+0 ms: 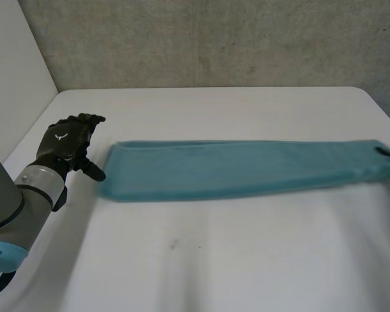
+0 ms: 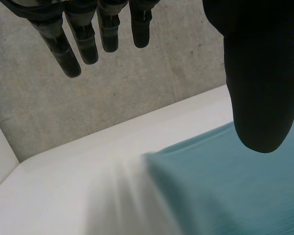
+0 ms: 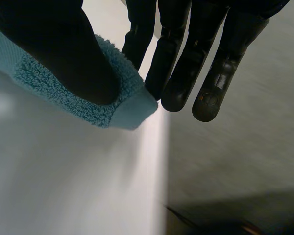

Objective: Fold the laundry

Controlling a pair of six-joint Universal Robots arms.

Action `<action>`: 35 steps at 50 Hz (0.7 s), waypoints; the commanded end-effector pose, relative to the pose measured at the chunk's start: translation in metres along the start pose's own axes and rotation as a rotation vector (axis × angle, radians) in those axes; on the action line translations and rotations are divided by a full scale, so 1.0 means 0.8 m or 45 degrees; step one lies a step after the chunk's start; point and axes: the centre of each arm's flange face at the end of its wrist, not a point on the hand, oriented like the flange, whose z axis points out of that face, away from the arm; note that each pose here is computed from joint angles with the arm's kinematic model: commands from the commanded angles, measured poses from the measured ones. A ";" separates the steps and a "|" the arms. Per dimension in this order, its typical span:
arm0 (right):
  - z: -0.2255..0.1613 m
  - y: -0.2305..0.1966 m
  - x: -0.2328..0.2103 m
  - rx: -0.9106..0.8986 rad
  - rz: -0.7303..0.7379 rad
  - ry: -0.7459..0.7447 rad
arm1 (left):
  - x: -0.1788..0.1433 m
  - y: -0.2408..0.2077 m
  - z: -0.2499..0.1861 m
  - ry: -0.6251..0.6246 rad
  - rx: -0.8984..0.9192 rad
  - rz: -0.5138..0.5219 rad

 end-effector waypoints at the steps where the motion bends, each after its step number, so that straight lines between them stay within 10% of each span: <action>1: 0.019 0.005 0.075 -0.070 -0.266 0.261 | 0.001 0.000 -0.001 0.001 0.001 0.000; 6: 0.012 -0.029 0.048 0.034 -0.210 0.216 | 0.001 0.000 -0.001 -0.001 -0.001 -0.002; 18: -0.150 -0.234 -0.219 0.811 -0.263 -0.362 | 0.001 -0.001 -0.001 -0.003 0.000 0.000; 28: -0.281 -0.201 -0.418 1.098 -0.363 -0.912 | -0.001 -0.001 -0.001 -0.007 0.000 0.000; 35: -0.287 -0.163 -0.442 0.945 -0.411 -0.962 | 0.001 0.000 -0.002 -0.003 -0.007 0.000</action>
